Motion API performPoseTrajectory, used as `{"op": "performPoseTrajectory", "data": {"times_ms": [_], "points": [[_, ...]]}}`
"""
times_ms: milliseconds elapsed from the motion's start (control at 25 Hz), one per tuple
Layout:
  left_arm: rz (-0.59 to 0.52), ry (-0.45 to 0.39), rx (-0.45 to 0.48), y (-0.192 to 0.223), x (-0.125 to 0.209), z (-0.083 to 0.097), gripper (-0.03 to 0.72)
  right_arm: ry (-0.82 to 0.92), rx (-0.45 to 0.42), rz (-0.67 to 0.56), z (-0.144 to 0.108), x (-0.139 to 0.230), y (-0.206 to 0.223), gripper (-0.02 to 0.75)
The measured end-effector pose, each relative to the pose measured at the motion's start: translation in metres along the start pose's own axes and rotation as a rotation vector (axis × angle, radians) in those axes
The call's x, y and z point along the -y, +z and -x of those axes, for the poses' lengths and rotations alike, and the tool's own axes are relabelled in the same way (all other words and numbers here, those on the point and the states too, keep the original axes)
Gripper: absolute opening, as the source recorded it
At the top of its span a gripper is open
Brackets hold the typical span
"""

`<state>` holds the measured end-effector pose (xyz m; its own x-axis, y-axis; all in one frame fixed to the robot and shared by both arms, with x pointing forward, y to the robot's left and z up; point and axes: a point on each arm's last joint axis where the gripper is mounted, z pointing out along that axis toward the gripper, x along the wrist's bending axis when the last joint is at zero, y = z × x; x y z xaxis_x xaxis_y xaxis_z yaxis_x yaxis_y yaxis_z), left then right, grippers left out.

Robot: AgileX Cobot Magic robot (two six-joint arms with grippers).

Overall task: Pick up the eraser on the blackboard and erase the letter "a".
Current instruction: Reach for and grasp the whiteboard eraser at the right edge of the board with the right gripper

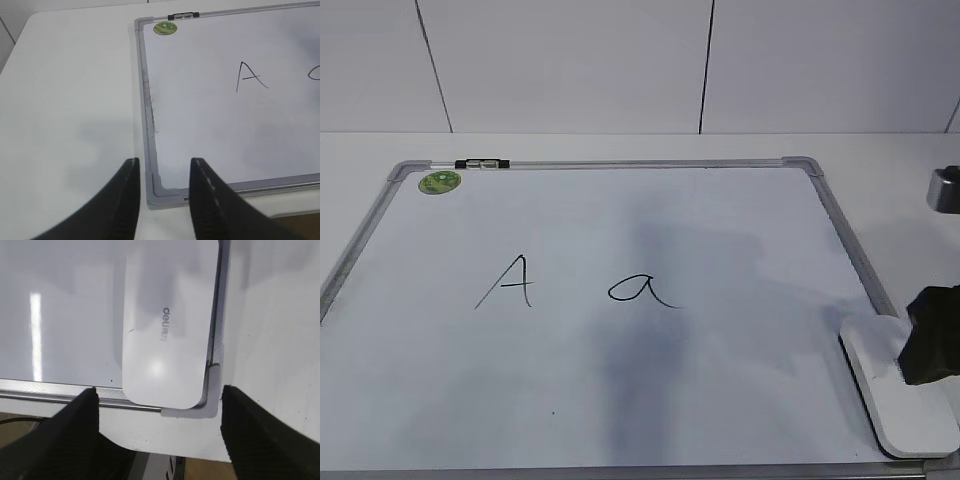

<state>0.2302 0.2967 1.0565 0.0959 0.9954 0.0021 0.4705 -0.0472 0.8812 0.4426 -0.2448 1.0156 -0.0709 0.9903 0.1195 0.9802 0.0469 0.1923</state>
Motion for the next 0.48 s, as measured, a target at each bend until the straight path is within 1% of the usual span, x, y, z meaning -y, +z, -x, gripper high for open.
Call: {"op": "performPoseTrajectory", "data": {"times_ms": [200, 480], "points": [[0.000, 0.000, 0.000, 0.000, 0.000, 0.000, 0.236, 0.016, 0.014, -0.041, 0.001, -0.010, 0.021, 0.589], [0.000, 0.000, 0.000, 0.000, 0.000, 0.000, 0.236, 0.006, 0.034, -0.049, 0.003, -0.020, 0.040, 0.589]]}}
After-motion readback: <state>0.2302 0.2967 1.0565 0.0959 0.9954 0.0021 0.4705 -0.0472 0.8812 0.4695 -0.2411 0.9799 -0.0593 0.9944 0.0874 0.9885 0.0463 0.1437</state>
